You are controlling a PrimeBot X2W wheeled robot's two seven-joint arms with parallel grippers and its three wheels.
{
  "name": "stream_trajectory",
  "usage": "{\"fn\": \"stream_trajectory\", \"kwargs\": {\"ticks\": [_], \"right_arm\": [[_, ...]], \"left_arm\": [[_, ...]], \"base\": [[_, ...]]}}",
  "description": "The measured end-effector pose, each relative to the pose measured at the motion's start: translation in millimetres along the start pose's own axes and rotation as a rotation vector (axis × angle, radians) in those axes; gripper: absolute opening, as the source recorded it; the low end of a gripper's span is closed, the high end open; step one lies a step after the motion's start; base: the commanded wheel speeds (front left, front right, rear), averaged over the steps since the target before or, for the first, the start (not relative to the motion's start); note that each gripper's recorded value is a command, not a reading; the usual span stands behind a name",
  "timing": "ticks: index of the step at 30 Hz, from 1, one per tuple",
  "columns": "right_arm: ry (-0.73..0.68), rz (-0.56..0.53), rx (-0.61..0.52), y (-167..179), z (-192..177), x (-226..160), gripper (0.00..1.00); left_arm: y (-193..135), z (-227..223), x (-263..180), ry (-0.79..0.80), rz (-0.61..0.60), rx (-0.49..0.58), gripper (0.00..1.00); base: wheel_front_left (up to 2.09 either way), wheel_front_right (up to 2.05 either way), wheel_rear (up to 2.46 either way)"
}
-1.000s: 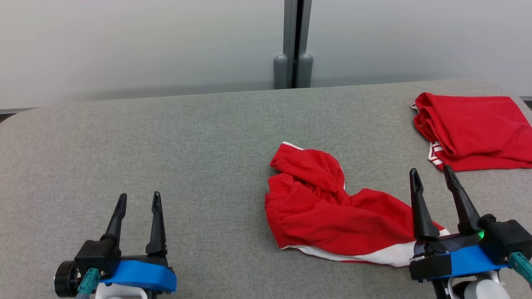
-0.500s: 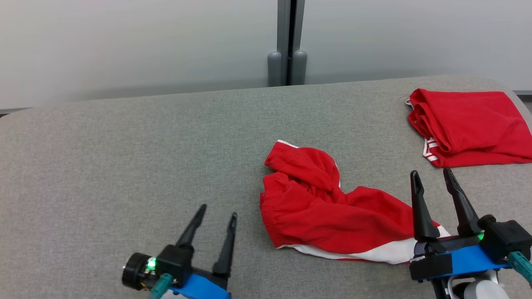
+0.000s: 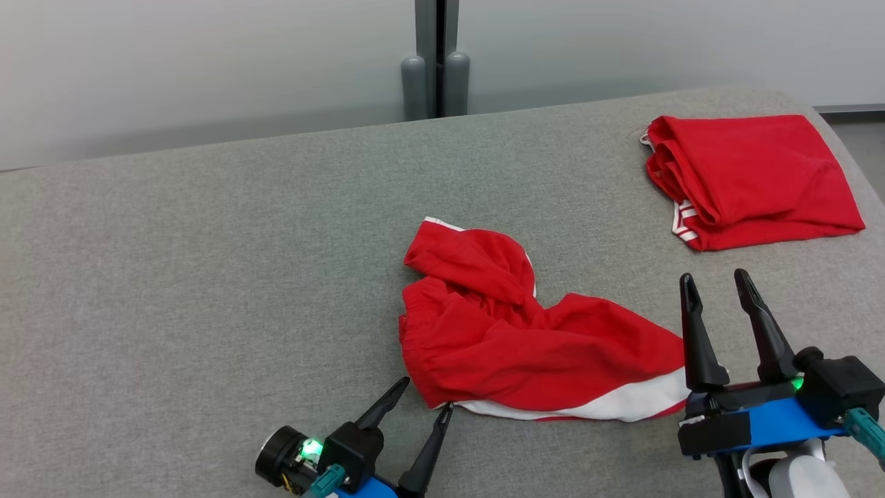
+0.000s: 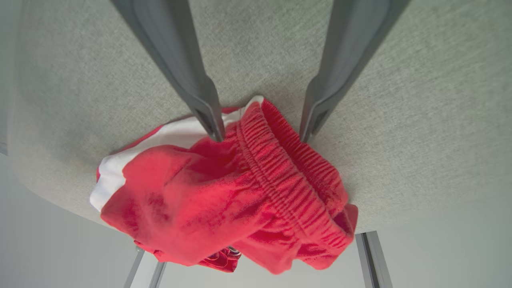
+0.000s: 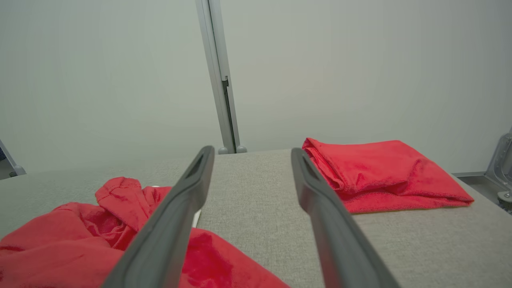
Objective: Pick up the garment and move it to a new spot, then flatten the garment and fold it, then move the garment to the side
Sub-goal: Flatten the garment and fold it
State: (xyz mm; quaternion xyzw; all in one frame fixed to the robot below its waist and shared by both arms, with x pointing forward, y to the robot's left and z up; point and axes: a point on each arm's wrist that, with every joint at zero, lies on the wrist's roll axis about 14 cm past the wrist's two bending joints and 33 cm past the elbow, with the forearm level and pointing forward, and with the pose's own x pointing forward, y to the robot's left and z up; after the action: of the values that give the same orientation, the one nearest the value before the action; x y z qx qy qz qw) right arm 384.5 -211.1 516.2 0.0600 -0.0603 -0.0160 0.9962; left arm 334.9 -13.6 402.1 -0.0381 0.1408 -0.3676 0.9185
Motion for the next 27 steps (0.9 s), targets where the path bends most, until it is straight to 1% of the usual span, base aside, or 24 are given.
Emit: {"fn": "stream_trajectory", "kwargs": {"ticks": [4,9,10,11,12,17,22,27], "right_arm": [[0.002,-0.02,-0.006,-6.9,-0.2,0.5,1.0],[0.011,-0.041,-0.012,-14.2,-2.6,-2.2,1.0],[0.011,-0.046,-0.013,-15.8,-2.4,-2.6,1.0],[0.011,-0.049,-0.013,-16.8,-2.2,-2.8,1.0],[0.011,-0.052,-0.014,-17.8,-2.0,-3.0,1.0],[0.005,-0.049,-0.01,-16.9,-0.8,-1.6,1.0],[0.011,-0.009,0.005,-2.9,-4.1,2.3,1.0],[0.019,0.036,0.018,13.0,-8.2,7.0,1.0]], "left_arm": [[-9.0,-6.4,10.0,0.028,-0.051,0.004,1.0],[-13.1,-12.1,20.0,0.057,-0.083,0.003,1.0],[-13.9,-13.0,21.1,0.061,-0.085,-0.002,0.9],[-14.4,-13.3,22.2,0.062,-0.087,-0.005,0.36],[-14.5,-13.5,23.0,0.065,-0.087,-0.008,0.0],[-4.2,-9.9,18.6,0.056,-0.048,-0.019,0.0],[30.0,9.2,5.1,-0.004,0.066,-0.017,0.0],[61.0,15.9,-19.5,-0.035,0.185,-0.012,0.0]], "base": [[0.0,0.0,0.0],[0.0,0.0,0.0],[0.0,0.0,0.0],[0.0,0.0,0.0],[0.0,0.0,0.0],[0.0,0.0,0.0],[0.0,0.0,0.0],[0.0,0.0,0.0]]}}
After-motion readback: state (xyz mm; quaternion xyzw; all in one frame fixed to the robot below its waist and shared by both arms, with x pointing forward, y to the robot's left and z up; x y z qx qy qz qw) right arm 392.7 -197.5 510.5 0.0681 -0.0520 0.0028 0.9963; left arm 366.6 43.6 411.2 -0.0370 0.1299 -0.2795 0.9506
